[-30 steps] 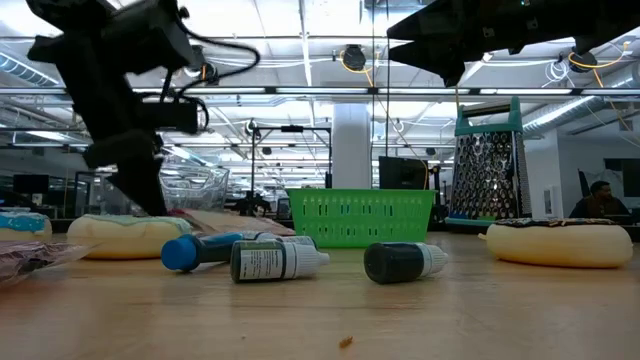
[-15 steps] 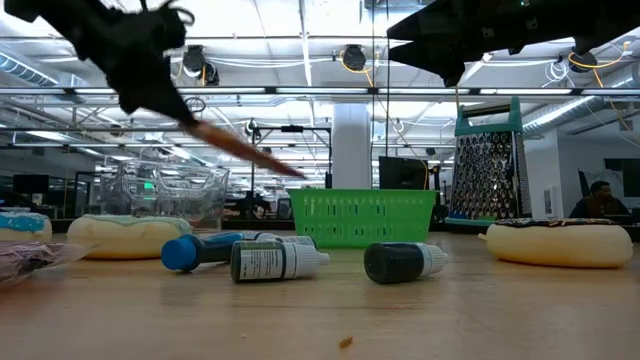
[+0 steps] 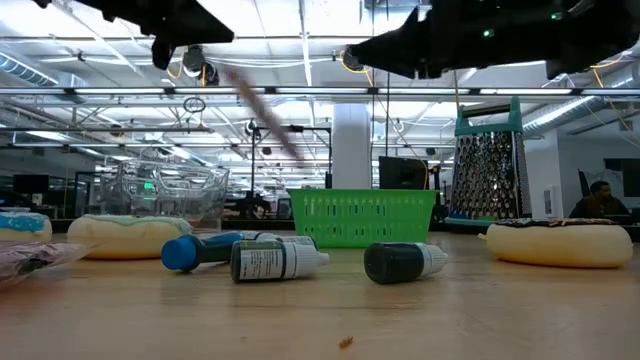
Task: Pick & Place Food Item
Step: Put the top red popcorn bag into the transparent bin
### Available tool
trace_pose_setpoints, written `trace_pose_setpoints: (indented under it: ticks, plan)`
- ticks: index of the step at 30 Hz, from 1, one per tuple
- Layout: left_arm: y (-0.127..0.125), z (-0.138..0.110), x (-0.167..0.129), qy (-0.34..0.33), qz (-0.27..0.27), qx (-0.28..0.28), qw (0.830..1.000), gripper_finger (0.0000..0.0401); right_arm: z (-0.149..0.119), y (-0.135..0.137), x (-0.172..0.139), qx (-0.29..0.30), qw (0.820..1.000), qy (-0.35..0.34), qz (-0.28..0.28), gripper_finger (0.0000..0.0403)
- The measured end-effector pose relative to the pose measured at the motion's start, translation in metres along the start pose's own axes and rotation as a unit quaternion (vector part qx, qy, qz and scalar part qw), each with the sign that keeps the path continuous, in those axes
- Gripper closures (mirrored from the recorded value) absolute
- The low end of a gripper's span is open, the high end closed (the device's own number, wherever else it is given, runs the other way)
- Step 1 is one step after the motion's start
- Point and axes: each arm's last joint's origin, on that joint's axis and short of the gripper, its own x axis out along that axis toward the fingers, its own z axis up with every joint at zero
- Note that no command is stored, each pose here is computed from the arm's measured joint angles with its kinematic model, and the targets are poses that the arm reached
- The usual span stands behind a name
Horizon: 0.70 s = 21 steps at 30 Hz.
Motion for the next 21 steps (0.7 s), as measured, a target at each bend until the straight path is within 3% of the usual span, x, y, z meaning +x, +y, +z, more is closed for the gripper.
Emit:
trace_pose_setpoints:
  ticks: [5, 13, 17, 21]
  plan:
    - [0.007, 0.001, 0.008, -0.003, 0.023, 0.010, 1.000, 0.0401, -0.001, 0.011, 0.020, -0.062, 0.997, 0.022, -0.032, 0.0206]
    - [0.008, -0.008, 0.015, 0.028, 0.024, 0.077, 0.996, 0.0393, 0.004, 0.013, 0.026, -0.042, 0.999, 0.013, -0.033, 0.0206]
    - [0.007, -0.012, 0.016, 0.051, -0.004, 0.078, 0.996, 0.0367, 0.004, 0.013, 0.026, -0.004, 0.999, 0.012, -0.033, 0.0206]
    - [0.006, -0.029, 0.025, 0.121, -0.023, 0.063, 0.990, 0.0314, 0.004, 0.013, 0.026, -0.003, 0.999, 0.013, -0.032, 0.0206]
